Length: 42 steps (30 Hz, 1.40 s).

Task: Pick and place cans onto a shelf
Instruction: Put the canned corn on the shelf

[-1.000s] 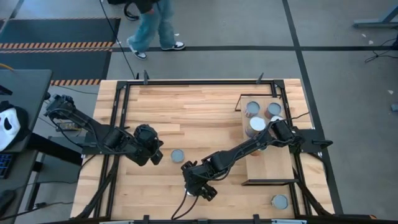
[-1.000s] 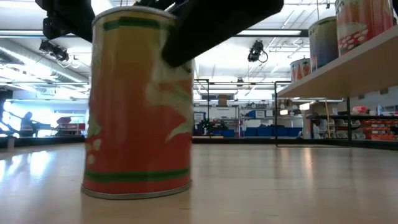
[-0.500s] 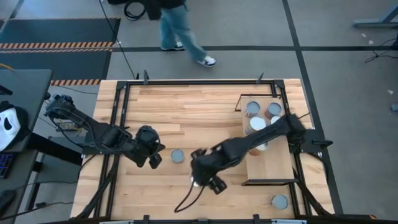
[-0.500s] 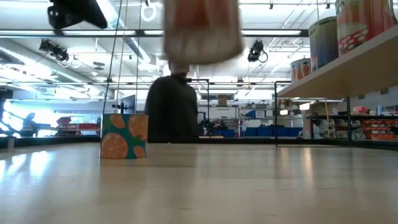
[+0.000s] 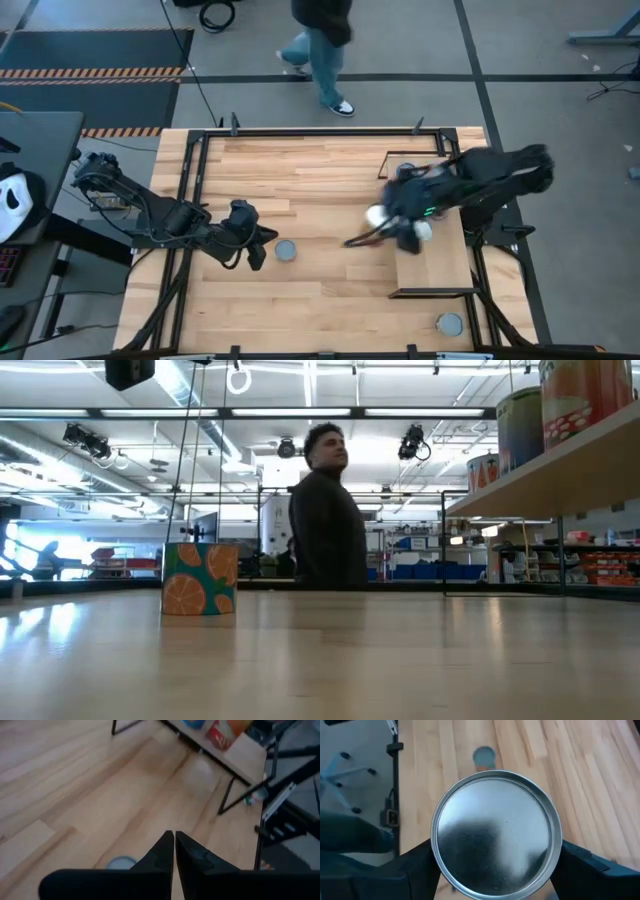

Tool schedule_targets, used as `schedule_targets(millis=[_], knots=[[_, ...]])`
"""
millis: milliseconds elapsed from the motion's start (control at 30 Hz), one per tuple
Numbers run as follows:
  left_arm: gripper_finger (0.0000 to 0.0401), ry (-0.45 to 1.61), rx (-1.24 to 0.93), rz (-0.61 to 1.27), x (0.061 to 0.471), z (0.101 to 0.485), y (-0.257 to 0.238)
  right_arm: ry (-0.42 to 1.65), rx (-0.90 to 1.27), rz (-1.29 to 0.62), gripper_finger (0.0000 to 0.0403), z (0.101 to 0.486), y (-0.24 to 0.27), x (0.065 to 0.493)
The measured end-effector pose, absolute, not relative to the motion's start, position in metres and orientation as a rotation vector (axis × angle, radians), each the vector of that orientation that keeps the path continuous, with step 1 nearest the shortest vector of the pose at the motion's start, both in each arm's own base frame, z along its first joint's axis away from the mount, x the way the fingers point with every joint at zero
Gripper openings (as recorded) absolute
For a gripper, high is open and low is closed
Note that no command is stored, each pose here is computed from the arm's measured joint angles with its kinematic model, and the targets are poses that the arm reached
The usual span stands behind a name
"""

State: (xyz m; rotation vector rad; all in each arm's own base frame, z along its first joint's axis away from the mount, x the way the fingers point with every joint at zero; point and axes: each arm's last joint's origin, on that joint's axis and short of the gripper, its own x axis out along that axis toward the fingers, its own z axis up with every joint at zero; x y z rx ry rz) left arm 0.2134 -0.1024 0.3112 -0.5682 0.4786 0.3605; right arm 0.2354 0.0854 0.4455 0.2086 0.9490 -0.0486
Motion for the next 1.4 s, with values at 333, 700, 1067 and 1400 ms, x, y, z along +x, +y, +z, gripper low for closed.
schedule_targets(millis=[333,700,1067,1400], knots=[[0.0023,0.248,-0.714,0.375,0.232,0.328,-0.095,0.970,0.214,0.076,0.0309,0.441,0.080,0.135],[0.0023,0.182,-0.735,0.424,0.240,0.333,-0.078,0.904,0.134,0.357,0.0309,0.409,0.068,0.076],[0.0023,0.143,-0.737,0.450,0.246,0.335,-0.069,0.895,0.065,0.489,0.0309,0.411,0.057,0.061],[0.0023,0.248,-0.544,0.281,0.290,0.304,-0.085,0.999,-0.120,0.423,0.0309,0.394,0.049,0.055]])
